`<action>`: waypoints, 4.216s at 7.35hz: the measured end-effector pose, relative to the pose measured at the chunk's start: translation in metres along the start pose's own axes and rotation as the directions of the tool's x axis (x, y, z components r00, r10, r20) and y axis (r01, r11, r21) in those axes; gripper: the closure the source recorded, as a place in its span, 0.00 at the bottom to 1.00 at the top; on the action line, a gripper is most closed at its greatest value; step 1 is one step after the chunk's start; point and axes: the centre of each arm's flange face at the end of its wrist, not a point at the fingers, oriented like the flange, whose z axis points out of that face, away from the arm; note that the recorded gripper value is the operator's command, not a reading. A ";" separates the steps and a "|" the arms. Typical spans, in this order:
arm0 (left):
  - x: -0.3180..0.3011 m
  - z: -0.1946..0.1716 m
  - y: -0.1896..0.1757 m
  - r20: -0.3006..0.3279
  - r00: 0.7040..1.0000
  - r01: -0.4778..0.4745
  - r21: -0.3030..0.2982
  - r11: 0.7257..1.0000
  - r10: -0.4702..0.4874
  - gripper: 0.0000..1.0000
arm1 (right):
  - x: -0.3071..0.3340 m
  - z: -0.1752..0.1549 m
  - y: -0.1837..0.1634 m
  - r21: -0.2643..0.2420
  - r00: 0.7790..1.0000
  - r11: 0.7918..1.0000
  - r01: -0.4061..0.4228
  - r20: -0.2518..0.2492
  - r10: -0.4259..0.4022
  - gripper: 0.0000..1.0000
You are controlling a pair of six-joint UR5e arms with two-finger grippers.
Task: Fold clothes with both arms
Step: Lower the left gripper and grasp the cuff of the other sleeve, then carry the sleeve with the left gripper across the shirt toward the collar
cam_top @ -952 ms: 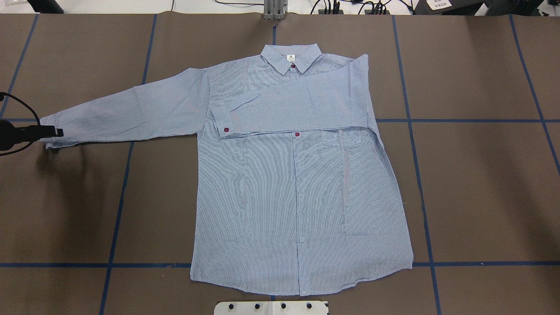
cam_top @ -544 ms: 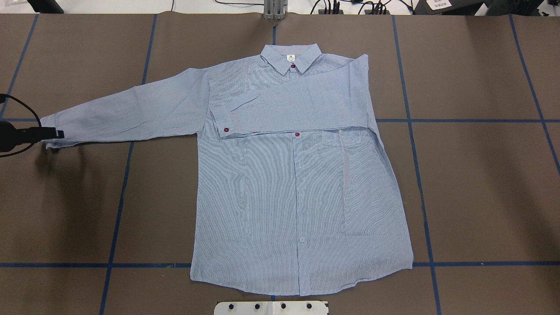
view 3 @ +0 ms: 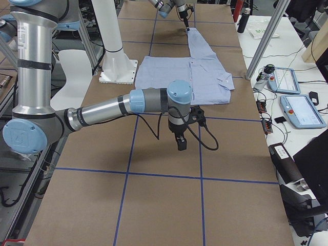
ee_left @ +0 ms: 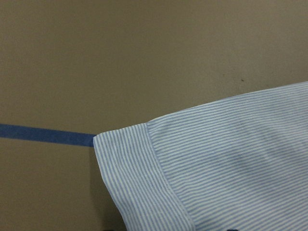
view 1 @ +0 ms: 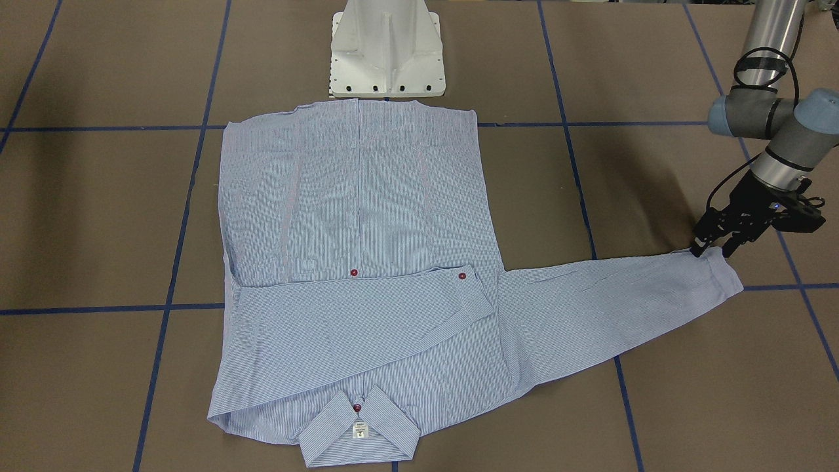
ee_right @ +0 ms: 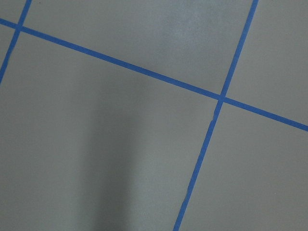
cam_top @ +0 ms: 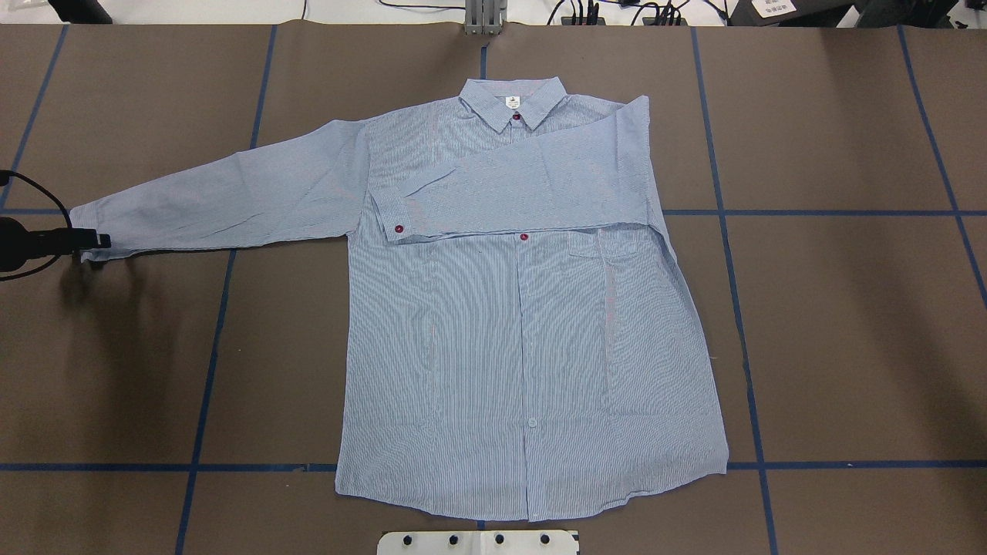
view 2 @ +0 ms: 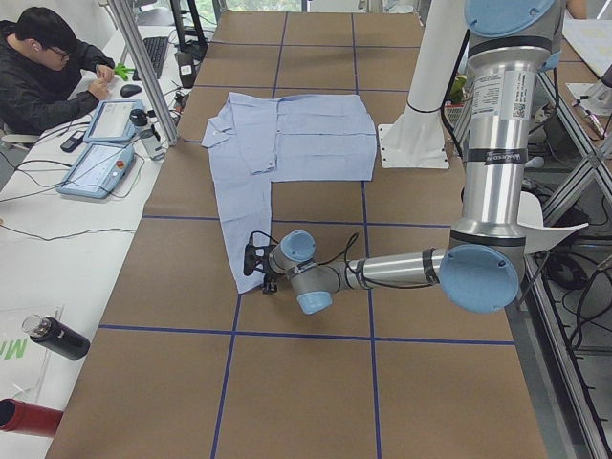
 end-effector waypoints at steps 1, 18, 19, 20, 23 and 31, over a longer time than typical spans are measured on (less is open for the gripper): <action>0.001 0.000 0.000 -0.003 1.000 -0.003 0.000 1.000 0.003 0.96 | 0.000 0.000 0.000 0.000 1.000 1.000 0.000 0.000 0.000 0.00; 0.542 -0.077 -0.051 0.040 0.999 0.023 -0.179 0.984 -0.016 1.00 | 0.000 0.000 0.000 0.001 1.000 1.000 -0.004 0.001 0.004 0.00; 0.572 -0.077 -0.051 0.048 0.998 0.051 -0.172 0.984 -0.043 1.00 | -0.001 0.000 0.000 0.001 1.000 1.000 -0.004 0.001 0.004 0.00; 0.604 -0.068 -0.059 0.063 0.995 0.088 -0.166 0.982 -0.078 1.00 | -0.001 -0.001 0.000 0.002 1.000 1.000 -0.004 0.001 0.004 0.00; 0.667 -0.039 -0.077 0.115 0.981 0.176 -0.156 0.972 -0.159 1.00 | -0.001 -0.001 0.000 0.002 1.000 1.000 -0.005 0.001 0.005 0.00; 0.767 0.013 -0.040 0.082 0.958 0.286 -0.199 0.937 -0.275 0.00 | 0.000 0.000 0.000 0.001 1.000 1.000 -0.007 0.001 0.007 0.00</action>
